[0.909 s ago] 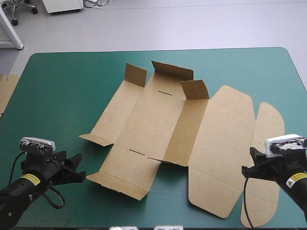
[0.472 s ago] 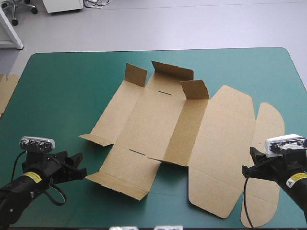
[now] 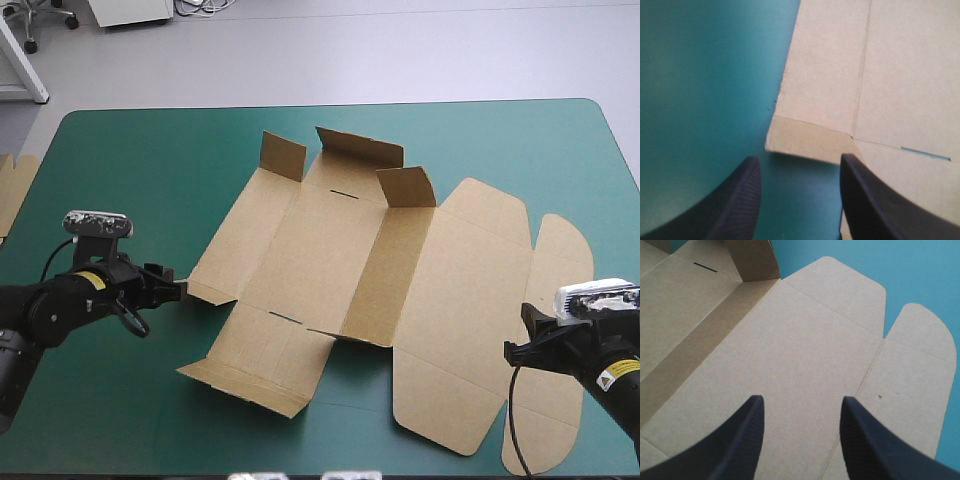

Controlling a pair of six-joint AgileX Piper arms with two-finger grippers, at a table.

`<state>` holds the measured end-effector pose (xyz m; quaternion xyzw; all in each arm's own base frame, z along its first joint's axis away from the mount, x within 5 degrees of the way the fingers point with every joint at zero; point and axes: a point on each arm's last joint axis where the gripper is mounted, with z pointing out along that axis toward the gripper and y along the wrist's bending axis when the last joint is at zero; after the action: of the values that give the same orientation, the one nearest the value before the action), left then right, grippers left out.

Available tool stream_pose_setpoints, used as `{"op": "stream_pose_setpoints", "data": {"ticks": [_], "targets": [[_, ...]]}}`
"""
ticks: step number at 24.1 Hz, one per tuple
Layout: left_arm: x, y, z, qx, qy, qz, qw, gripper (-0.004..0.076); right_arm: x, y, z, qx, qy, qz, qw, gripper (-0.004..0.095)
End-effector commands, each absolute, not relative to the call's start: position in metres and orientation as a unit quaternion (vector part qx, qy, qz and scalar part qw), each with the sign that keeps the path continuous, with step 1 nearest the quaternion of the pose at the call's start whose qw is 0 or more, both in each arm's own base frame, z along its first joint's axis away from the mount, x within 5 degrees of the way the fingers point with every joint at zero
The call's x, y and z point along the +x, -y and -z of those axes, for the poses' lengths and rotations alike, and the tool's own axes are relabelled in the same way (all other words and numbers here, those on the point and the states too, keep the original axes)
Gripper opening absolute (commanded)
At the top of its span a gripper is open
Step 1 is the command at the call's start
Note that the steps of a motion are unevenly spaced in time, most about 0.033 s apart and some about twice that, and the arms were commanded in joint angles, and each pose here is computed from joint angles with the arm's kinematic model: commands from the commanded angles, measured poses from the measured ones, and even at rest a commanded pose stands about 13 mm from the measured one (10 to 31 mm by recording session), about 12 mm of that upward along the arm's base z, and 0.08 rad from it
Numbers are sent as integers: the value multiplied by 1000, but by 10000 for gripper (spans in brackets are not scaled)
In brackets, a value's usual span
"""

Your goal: Fold the box

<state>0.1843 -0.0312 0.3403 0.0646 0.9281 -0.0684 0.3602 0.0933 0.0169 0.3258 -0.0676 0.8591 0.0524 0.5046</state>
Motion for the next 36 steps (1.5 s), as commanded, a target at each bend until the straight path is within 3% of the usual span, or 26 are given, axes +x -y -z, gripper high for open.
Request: {"op": "stream_pose_setpoints", "data": {"ticks": [1,7,12,19,25,31,36], "targets": [[210,27,-363,57,-910,49,408,356,96,-17,-342,-55,-835,-59,544,447],[259,-1,-366,14,-917,36,396,356,95,-17,-339,-54,-842,-62,532,447],[291,-32,-353,-39,-917,113,382,356,95,-17,-338,-51,-848,-63,524,447],[323,-67,-299,-85,-910,268,304,356,94,-17,-337,-51,-850,-63,521,447],[350,-70,-274,-73,-886,353,290,356,93,-16,-335,-47,-859,-61,507,482],[366,-43,-263,-23,-905,307,292,356,93,-16,-335,-44,-858,-63,508,482],[386,-42,-241,-26,-907,344,243,356,93,-16,-335,-44,-858,-63,508,482]]}}
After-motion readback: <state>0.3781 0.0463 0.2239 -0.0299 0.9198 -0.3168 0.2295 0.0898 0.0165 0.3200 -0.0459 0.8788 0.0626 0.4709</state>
